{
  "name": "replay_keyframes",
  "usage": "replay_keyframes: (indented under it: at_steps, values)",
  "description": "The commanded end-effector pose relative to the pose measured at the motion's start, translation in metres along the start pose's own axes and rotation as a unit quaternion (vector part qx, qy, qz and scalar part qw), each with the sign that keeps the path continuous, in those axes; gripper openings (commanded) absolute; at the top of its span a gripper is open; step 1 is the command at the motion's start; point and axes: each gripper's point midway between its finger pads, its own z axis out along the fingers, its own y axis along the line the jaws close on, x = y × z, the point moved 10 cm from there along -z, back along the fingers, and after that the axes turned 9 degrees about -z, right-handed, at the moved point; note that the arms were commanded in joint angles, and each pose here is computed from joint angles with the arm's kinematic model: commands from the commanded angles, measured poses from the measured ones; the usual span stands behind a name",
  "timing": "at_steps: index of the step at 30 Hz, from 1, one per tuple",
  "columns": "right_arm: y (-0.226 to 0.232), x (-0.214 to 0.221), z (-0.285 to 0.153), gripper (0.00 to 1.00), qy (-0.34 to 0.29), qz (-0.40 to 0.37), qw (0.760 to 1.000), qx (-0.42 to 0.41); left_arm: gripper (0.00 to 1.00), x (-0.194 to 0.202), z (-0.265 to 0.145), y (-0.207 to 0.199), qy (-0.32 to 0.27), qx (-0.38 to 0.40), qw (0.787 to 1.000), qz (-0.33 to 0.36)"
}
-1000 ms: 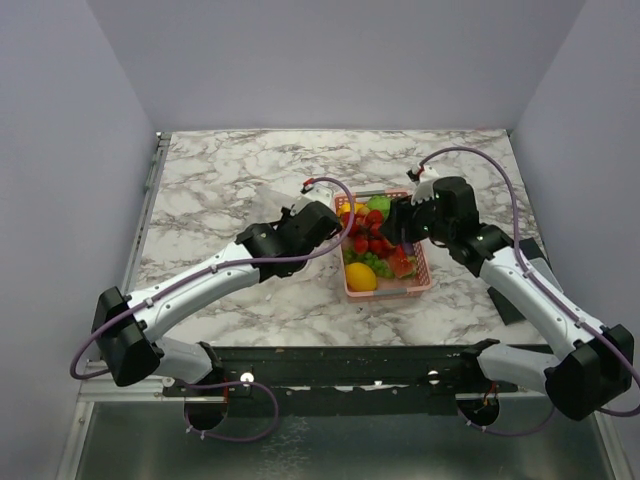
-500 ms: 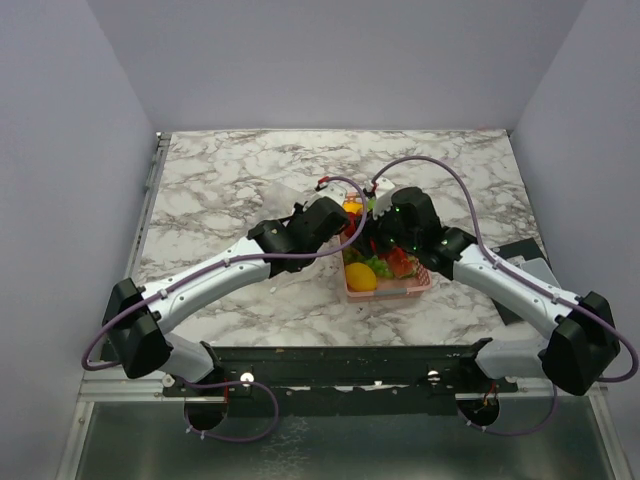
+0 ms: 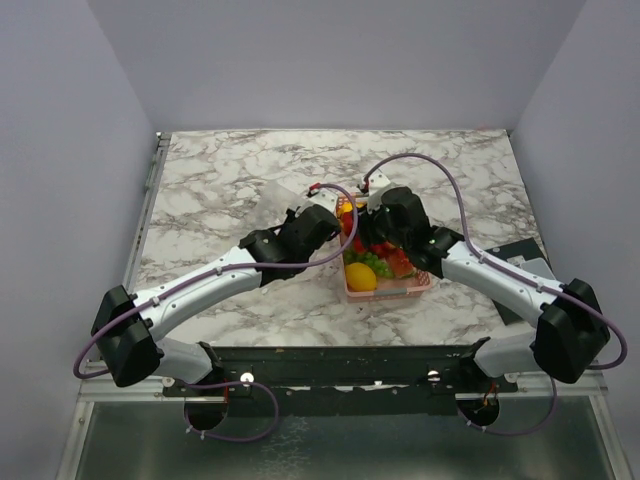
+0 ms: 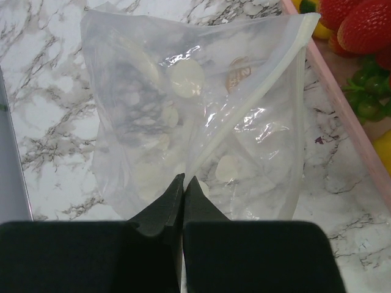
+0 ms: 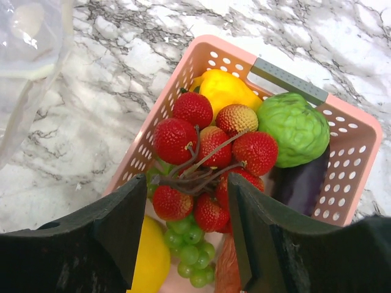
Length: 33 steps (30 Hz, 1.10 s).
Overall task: Place the food in the zip-top bag and seal the zipper
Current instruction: Pick up the fake fruit from the bin.
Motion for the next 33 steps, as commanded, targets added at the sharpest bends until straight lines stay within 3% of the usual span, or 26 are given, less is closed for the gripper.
replay_keyframes:
  at_steps: [1, 17, 26, 33]
  values:
    - [0.001, 0.004, 0.011, 0.59, -0.003, -0.010, 1.000, 0.021, 0.00, -0.001, 0.001, 0.006, -0.012, -0.002, 1.000, -0.019]
    - [0.004, 0.016, 0.028, 0.43, 0.004, -0.014, 0.998, 0.055, 0.00, 0.005, 0.005, 0.010, -0.005, 0.002, 1.000, -0.027]
    - [0.002, 0.017, 0.029, 0.04, -0.002, -0.010, 0.997, 0.076, 0.00, 0.006, 0.006, 0.012, -0.005, -0.007, 1.000, -0.028]
    - [0.000, 0.005, 0.014, 0.01, -0.025, -0.004, 0.995, 0.099, 0.00, 0.008, 0.008, 0.012, -0.003, -0.008, 0.999, -0.032]
